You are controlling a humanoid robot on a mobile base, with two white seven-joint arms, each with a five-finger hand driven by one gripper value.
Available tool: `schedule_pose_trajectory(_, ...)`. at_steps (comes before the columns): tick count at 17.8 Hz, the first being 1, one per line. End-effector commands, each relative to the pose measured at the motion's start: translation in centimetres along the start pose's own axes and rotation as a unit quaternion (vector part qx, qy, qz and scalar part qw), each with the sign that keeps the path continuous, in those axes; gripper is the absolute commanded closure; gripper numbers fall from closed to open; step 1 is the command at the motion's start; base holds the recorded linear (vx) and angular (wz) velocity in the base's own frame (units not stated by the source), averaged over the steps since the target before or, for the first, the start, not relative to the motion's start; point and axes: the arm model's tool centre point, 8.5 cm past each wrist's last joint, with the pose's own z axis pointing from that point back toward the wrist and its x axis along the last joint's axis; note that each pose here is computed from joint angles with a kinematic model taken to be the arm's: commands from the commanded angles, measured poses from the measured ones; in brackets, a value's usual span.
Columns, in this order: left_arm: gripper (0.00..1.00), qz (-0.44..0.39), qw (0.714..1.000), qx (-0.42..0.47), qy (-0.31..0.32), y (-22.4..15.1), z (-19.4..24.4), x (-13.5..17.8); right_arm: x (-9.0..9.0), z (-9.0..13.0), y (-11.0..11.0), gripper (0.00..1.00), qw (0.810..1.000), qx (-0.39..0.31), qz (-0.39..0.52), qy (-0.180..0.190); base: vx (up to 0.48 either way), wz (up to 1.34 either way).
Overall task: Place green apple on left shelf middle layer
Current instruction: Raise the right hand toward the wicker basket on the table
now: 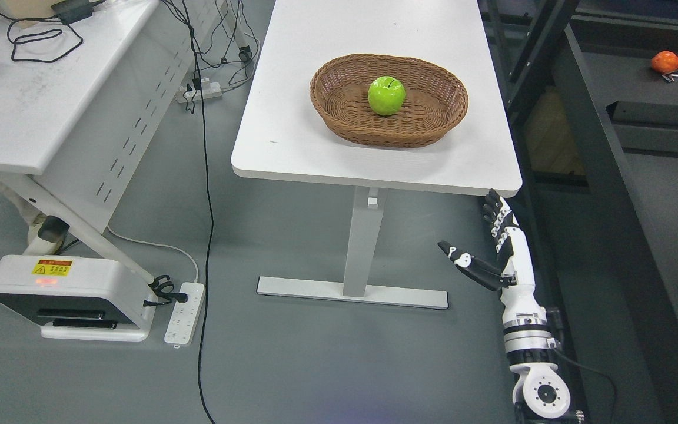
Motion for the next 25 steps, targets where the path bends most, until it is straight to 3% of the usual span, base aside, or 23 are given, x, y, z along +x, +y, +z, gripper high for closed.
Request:
schedule_pose_trajectory(1, 0.0, -0.001, 1.0, 0.009, -0.001, 1.1, 0.1, 0.1, 1.0, -2.5, -2.8, 0.01, 0.925, 0.028, 0.377, -0.036, 0.0, 0.0)
schedule_pose_trajectory(3, 0.0, -0.001, 1.0, 0.009, 0.0, 1.1, 0.1, 0.1, 1.3, -2.5, -5.3, 0.0, 0.912, -0.006, 0.408, -0.041, 0.0, 0.0)
schedule_pose_trajectory(5, 0.0, -0.001, 1.0, 0.009, -0.001, 1.1, 0.1, 0.1, 1.3, -2.3, -5.8, 0.0, 0.911, -0.009, 0.409, -0.042, 0.0, 0.0)
schedule_pose_trajectory(7, 0.0, -0.001, 1.0, 0.009, -0.001, 1.1, 0.1, 0.1, 2.2, -2.3, -6.3, 0.0, 0.92, -0.023, 0.388, -0.053, 0.007, 0.0)
schedule_pose_trajectory(10, 0.0, -0.001, 1.0, 0.009, -0.001, 1.1, 0.1, 0.1, 3.9, -2.5, -6.2, 0.0, 0.935, -0.023, 0.336, -0.109, 0.05, 0.0)
schedule_pose_trajectory(13, 0.0, -0.001, 1.0, 0.009, 0.0, 1.1, 0.1, 0.1, 5.6, -4.1, -7.1, 0.0, 0.94, -0.038, 0.315, -0.128, 0.108, 0.03)
schedule_pose_trajectory(19, 0.0, -0.001, 1.0, 0.009, -0.001, 1.1, 0.1, 0.1, 7.4, -5.8, -6.5, 0.0, 0.95, -0.023, 0.276, -0.146, 0.161, 0.09)
schedule_pose_trajectory(25, 0.0, -0.001, 1.0, 0.009, 0.0, 1.1, 0.1, 0.1, 8.0, -6.4, -3.7, 0.0, 0.947, 0.024, 0.275, -0.161, 0.181, 0.09)
